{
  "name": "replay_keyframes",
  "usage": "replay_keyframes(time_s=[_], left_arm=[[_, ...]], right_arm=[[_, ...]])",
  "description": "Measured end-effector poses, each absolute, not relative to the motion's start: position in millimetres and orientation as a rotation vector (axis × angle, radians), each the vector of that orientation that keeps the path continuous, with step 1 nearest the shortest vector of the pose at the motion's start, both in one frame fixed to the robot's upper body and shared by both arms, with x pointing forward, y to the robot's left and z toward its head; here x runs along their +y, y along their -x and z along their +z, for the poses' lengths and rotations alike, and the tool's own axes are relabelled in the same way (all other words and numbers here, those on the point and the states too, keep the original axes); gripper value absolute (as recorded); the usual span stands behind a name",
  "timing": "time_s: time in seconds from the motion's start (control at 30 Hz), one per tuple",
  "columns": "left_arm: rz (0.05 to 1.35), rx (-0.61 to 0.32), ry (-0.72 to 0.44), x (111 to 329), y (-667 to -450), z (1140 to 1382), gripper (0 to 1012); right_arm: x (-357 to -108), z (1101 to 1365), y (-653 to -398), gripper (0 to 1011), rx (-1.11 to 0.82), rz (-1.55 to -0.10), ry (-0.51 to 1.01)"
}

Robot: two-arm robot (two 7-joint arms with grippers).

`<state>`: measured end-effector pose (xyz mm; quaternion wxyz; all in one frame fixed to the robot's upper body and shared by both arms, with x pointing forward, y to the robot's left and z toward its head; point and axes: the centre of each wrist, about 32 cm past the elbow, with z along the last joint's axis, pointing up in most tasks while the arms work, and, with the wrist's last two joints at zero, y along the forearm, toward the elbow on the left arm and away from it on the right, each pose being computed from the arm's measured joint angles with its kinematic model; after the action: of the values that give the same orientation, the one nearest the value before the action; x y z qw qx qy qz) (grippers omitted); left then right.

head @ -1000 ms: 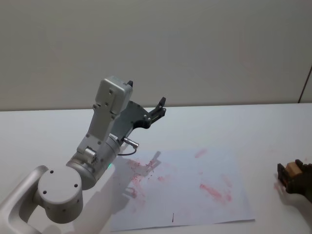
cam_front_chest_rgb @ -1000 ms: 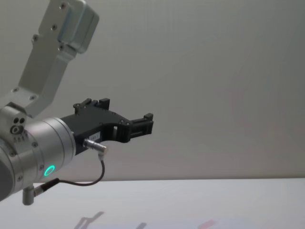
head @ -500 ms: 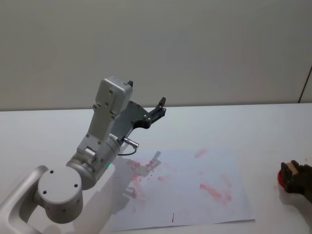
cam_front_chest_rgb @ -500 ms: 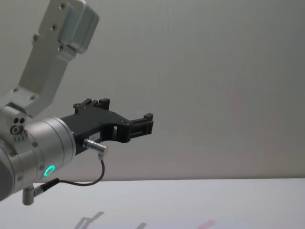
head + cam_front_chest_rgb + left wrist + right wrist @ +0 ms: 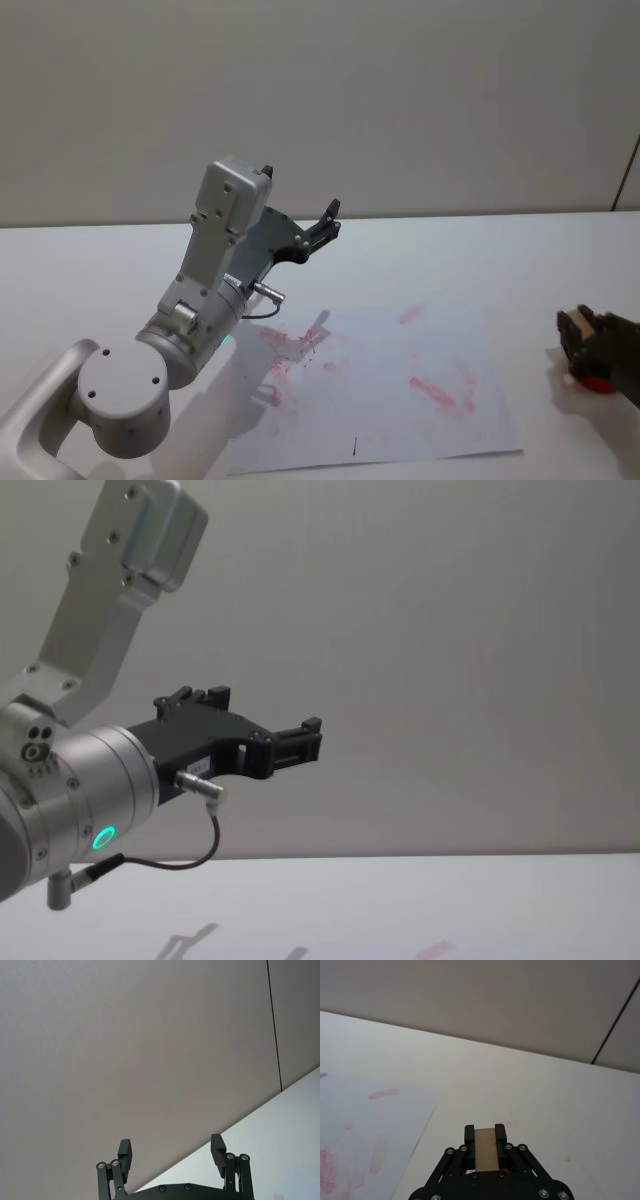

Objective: Use the one hand to pick up the stamp and affix it onto the A4 paper.

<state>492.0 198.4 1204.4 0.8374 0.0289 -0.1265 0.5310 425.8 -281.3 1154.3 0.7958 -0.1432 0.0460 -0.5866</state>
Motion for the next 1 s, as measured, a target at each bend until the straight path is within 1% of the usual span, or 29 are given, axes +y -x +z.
replay_keyframes(time_s=[0.17,0.53,0.83,1.0], left_arm=[[1.124,-0.268,-0.061,198.4,-492.0,1204.4,1001],[1.124,-0.268,-0.061,198.4,-492.0,1204.4,1001],[1.124,-0.268,-0.061,198.4,-492.0,1204.4,1001],[1.124,-0.268,-0.061,198.4,-492.0,1204.4,1001]], right_arm=[[-277.0,1161.0,-430.2,218,0.068,-1.213,0.286],[-258.9,1172.7,-445.7,218,0.025,-1.049,0.227],[-242.3,1168.4,-460.2,218,0.048,-0.919,0.208],[-229.0,1157.7,-472.0,218,0.085,-0.838,0.218]])
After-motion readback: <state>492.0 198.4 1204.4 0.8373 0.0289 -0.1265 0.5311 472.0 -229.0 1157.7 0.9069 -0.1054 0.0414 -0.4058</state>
